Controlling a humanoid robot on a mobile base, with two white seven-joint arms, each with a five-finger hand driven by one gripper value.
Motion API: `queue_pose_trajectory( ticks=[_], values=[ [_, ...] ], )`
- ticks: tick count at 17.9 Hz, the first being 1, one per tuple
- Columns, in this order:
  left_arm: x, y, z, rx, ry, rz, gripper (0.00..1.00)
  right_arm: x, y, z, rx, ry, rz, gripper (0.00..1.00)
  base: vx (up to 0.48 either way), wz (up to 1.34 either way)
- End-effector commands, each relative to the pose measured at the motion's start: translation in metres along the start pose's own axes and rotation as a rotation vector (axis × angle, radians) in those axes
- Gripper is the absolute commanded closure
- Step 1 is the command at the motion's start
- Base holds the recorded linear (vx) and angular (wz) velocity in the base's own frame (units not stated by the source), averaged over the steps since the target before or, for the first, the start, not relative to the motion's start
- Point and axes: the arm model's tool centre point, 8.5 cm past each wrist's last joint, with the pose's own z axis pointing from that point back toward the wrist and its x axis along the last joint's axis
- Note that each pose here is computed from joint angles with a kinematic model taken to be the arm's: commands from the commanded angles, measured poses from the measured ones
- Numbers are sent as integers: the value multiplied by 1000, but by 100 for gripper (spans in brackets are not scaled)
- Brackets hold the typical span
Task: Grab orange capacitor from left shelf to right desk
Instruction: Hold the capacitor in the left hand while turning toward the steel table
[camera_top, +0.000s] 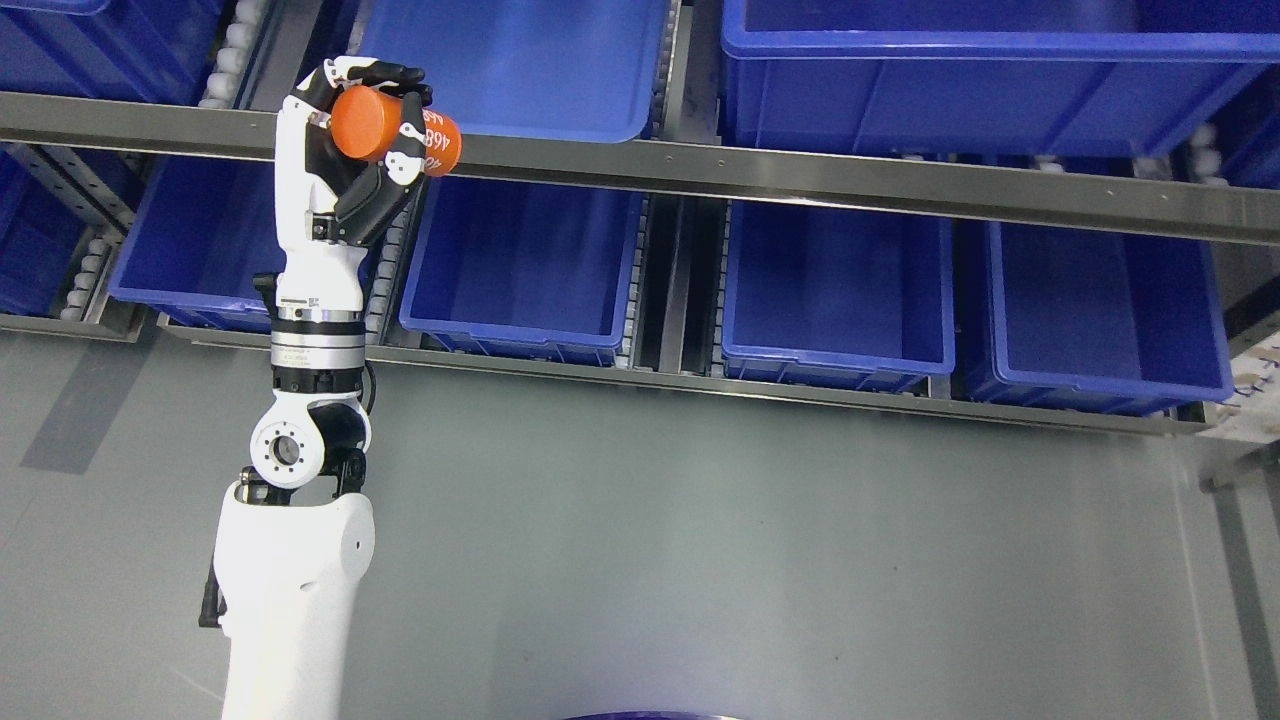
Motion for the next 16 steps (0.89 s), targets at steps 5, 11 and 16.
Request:
queue_pose_trajectory(
  ticks=[5,11,16],
  values=[
    [-3,-14,11,-54,17,9,98,-6,-11,0,-18,2,-8,0,-135,-493],
    [-4,-15,13,-56,20,11,98,-6,-11,0,-18,3,-8,0,-98,-647],
    [-4,-15,14,-55,20,9,98,-6,-11,0,-18,2,-8,0,-36,-461]
  ],
)
